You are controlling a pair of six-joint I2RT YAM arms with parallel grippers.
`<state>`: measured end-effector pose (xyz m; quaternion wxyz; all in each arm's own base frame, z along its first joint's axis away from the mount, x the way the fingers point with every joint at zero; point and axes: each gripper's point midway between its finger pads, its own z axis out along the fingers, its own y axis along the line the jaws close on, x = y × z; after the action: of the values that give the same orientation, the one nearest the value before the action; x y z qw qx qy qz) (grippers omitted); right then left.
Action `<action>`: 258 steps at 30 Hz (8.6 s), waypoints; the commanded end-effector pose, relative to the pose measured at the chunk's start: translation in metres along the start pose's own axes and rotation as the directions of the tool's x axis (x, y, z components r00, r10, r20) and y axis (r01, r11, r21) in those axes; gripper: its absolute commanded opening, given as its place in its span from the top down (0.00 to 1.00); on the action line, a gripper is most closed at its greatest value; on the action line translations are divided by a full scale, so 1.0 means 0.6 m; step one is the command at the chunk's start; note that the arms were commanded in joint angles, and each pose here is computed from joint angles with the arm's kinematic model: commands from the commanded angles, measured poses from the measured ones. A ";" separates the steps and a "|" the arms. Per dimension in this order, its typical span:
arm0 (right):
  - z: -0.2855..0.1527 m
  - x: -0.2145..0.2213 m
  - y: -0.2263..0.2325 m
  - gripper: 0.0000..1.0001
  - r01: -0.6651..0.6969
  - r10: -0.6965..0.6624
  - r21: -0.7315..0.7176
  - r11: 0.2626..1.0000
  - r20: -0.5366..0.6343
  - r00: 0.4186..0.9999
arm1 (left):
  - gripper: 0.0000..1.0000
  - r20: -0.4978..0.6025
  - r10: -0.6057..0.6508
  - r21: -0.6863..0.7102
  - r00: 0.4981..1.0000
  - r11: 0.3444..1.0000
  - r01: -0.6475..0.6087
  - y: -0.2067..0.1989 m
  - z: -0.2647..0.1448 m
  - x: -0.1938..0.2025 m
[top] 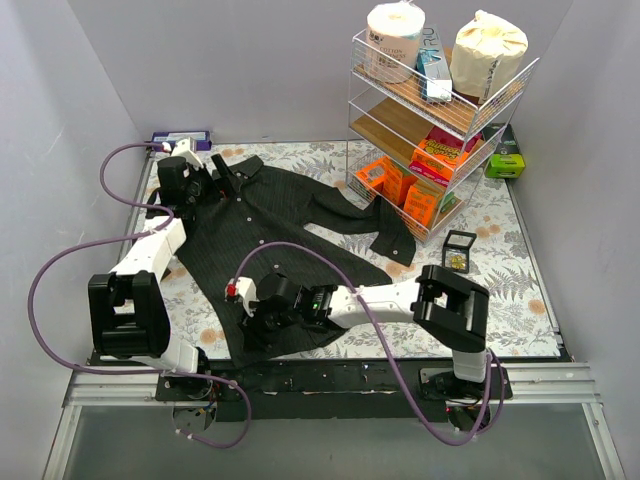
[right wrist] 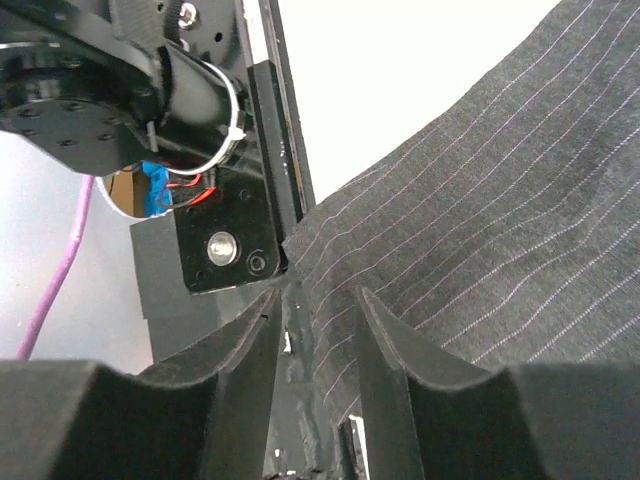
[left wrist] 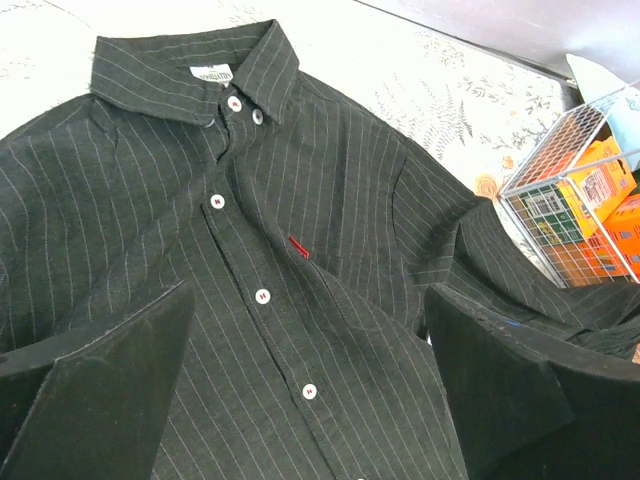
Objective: Pin the brooch onto the clothing
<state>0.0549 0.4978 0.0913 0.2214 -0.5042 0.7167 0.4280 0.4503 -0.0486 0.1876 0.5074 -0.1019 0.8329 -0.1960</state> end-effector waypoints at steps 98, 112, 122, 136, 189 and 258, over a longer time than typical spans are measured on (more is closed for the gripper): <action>-0.312 -0.148 -0.515 0.23 -0.350 0.189 0.644 0.680 0.307 0.933 | 0.02 -0.079 -0.061 -0.184 0.995 0.982 0.046 0.131 0.035 0.044; -0.249 -0.103 -0.615 0.32 -0.375 0.256 0.654 0.657 0.274 0.927 | 0.02 -0.126 -0.167 -0.276 0.978 0.953 0.128 0.224 0.052 0.084; -0.253 -0.057 -0.658 0.76 -0.412 0.312 0.693 0.591 0.274 0.910 | 0.02 -0.151 -0.216 -0.375 0.965 0.915 0.146 0.293 0.050 0.116; -0.291 -0.084 -0.654 0.77 -0.409 0.290 0.675 0.614 0.289 0.913 | 0.02 -0.104 -0.174 -0.337 0.979 0.933 0.130 0.270 0.039 0.082; -0.751 0.319 -0.488 0.38 -0.731 0.407 0.682 0.024 0.661 0.631 | 0.02 0.086 0.091 0.366 0.992 0.923 -0.116 -0.235 -0.126 -0.012; -0.727 0.321 -0.532 0.81 -0.630 0.465 0.775 0.041 0.544 0.699 | 0.02 0.046 0.110 0.401 0.993 0.909 -0.119 -0.238 -0.114 0.009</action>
<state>0.3134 -0.0192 0.0284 0.3183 0.0814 0.9445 -0.0018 0.3858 -0.1609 0.2674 0.5329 0.0293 0.7810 -0.3242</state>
